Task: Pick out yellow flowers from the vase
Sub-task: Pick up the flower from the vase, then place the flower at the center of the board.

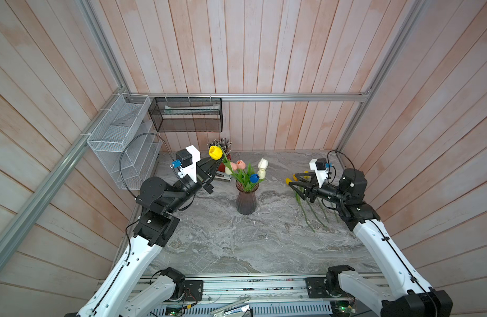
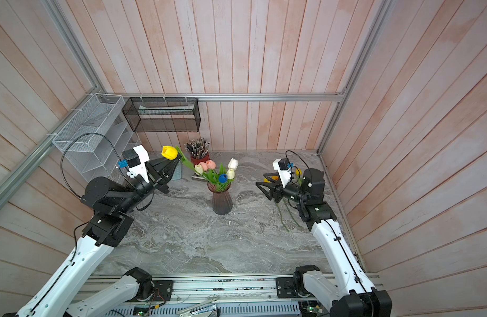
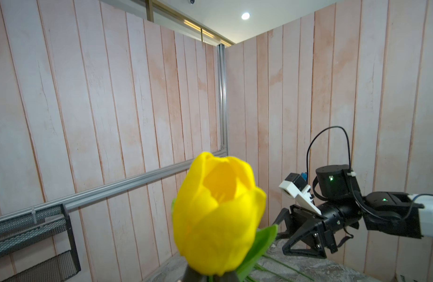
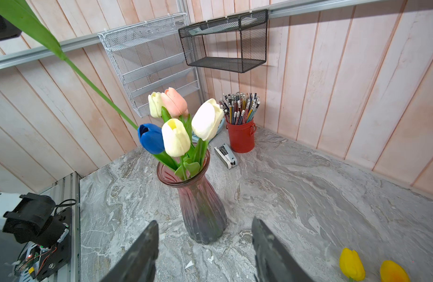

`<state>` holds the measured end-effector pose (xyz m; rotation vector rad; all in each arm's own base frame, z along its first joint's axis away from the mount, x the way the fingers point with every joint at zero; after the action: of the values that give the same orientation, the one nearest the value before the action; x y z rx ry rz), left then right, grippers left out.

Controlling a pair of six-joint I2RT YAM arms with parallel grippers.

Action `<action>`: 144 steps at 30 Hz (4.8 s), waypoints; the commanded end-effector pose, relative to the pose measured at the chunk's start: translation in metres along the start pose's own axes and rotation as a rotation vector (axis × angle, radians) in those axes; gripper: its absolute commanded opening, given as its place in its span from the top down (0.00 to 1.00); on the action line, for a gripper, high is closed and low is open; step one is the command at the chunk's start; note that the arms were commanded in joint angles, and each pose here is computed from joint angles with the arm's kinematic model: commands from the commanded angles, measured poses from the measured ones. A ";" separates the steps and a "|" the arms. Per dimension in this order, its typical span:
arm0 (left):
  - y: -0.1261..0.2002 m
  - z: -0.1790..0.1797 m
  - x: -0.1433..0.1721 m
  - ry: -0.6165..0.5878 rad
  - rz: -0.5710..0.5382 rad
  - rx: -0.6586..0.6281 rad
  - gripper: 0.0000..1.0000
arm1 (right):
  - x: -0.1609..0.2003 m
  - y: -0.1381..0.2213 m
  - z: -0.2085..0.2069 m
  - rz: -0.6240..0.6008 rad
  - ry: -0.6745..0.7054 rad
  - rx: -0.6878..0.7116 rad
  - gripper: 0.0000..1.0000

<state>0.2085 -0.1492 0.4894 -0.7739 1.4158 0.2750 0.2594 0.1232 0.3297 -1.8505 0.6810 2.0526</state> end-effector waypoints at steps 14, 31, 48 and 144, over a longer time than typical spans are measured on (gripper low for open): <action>-0.008 -0.037 -0.014 0.177 0.192 0.338 0.96 | -0.063 -0.008 0.080 -0.105 0.114 -0.421 0.43; -0.019 -0.042 0.018 0.327 0.229 0.529 0.97 | -0.045 -0.072 0.132 -0.022 0.052 -0.622 0.58; -0.026 -0.034 0.032 0.328 0.233 0.519 0.97 | -0.031 -0.080 0.143 0.005 -0.011 -0.703 0.80; 0.074 0.079 0.189 0.221 0.446 -0.586 0.09 | 0.235 -0.081 -0.078 0.957 -0.347 0.467 1.00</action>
<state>0.2561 -0.0990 0.2878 -0.9495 1.7453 0.9853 0.3355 0.1349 0.0894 -0.9423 1.9375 2.3322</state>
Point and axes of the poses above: each gripper's point midway between its finger pads, its own y axis back along the fingers, its own z axis along the line the jaws close on, x = y × z, the point moved 6 cm from there along y, back along the fingers, and after that the axes turned 8 degrees about y, right-handed, at the moved point
